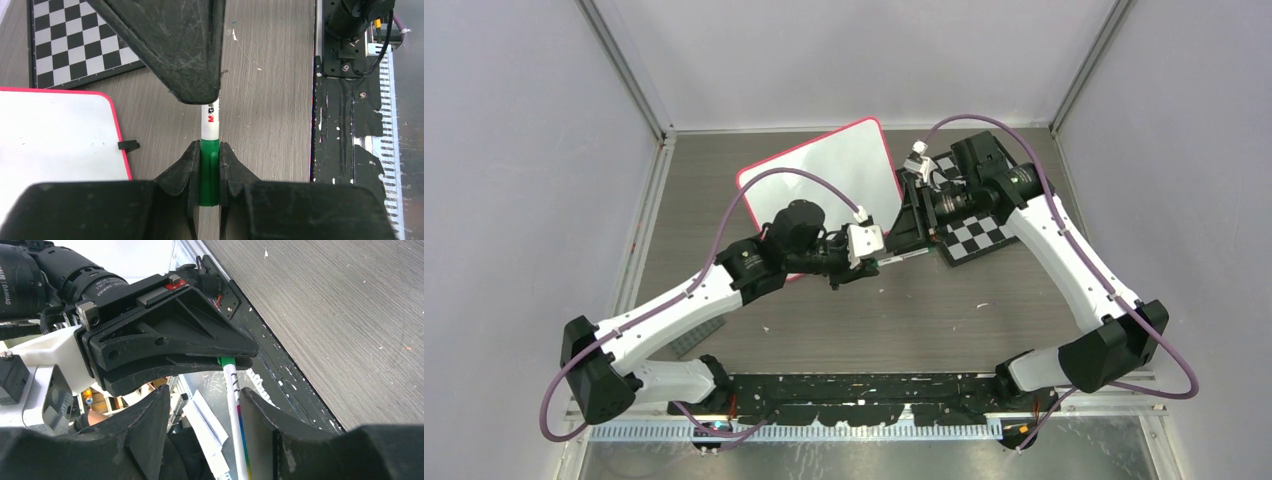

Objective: Write a sentence on the whiteboard
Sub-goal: Open the whiteboard marker at the center of the board.

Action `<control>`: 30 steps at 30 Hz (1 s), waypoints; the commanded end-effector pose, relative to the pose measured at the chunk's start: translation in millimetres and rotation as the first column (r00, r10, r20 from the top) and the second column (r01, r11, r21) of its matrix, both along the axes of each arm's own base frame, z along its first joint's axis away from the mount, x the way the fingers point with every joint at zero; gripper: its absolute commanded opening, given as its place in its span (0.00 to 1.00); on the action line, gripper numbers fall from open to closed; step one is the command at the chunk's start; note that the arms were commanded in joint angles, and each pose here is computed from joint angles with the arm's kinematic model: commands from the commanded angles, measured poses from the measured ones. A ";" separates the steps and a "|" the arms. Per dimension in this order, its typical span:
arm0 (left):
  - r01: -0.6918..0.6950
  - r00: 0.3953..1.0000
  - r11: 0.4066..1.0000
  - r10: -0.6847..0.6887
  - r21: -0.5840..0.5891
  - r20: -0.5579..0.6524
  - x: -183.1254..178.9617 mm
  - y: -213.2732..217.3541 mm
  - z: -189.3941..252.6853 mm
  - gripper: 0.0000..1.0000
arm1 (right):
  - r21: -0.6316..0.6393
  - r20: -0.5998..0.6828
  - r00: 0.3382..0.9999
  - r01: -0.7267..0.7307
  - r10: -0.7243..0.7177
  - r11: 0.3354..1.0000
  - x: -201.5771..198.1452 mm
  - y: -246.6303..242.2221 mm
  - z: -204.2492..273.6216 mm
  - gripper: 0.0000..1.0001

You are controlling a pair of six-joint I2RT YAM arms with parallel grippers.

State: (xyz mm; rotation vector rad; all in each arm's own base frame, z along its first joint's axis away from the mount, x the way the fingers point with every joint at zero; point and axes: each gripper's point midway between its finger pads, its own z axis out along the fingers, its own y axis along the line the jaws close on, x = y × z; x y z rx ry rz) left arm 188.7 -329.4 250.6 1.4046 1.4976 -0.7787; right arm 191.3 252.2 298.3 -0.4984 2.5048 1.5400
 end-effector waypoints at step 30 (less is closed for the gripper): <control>0.017 0.994 0.996 -0.007 -0.091 0.107 8.7 -17.9 45.6 0.00 | -0.008 0.063 0.997 0.034 -0.034 0.999 -0.7 -2.5 6.2 0.48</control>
